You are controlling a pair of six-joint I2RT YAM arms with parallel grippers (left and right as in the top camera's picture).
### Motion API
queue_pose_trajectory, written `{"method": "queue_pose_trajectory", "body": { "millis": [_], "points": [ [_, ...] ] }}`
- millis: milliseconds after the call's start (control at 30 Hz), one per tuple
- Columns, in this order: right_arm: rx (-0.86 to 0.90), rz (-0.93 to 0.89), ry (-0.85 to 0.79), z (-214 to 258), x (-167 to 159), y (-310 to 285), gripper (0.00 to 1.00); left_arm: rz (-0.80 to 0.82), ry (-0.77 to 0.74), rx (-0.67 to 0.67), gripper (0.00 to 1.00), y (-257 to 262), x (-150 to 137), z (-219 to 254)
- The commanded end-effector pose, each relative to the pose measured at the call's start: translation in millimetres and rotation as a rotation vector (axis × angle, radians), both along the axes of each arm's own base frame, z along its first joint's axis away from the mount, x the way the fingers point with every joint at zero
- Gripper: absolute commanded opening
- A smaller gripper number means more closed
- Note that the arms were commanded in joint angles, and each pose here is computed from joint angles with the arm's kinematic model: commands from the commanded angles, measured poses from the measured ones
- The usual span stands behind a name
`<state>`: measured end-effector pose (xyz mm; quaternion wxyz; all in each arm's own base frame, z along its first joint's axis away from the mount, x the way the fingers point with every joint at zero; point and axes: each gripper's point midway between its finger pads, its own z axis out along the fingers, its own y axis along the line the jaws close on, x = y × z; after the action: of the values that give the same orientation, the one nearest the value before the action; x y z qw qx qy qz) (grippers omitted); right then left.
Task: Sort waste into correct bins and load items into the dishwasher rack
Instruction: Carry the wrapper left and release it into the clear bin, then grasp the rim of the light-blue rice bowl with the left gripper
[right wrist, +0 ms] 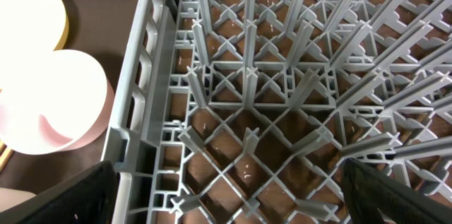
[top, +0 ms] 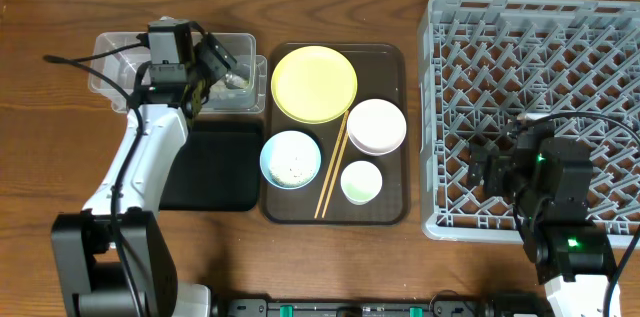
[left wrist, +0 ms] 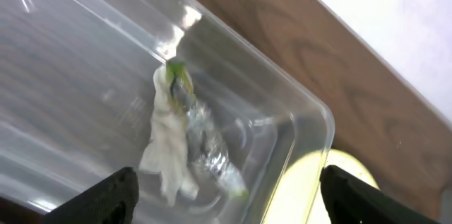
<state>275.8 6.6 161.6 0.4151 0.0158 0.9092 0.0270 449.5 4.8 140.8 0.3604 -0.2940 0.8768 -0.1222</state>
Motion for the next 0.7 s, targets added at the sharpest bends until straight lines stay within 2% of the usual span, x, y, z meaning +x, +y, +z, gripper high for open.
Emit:
{"method": "queue_pose_trajectory", "body": {
  "millis": [0, 167, 400, 667],
  "points": [
    [0.016, 0.015, -0.018, 8, 3, 6, 0.99, -0.128, -0.063, 0.077, 0.88, -20, -13, 37],
    [0.016, 0.015, -0.018, 8, 3, 6, 0.99, -0.235, 0.026, 0.121, 0.89, -60, -55, 42],
    [0.017, 0.015, -0.017, 8, 2, 6, 0.99, -0.448, 0.241, 0.128, 0.89, -124, -113, 6],
    [0.025, 0.007, -0.017, 8, 2, 6, 0.99, -0.612, 0.324, 0.165, 0.83, -179, -133, -30]
  ]
}}
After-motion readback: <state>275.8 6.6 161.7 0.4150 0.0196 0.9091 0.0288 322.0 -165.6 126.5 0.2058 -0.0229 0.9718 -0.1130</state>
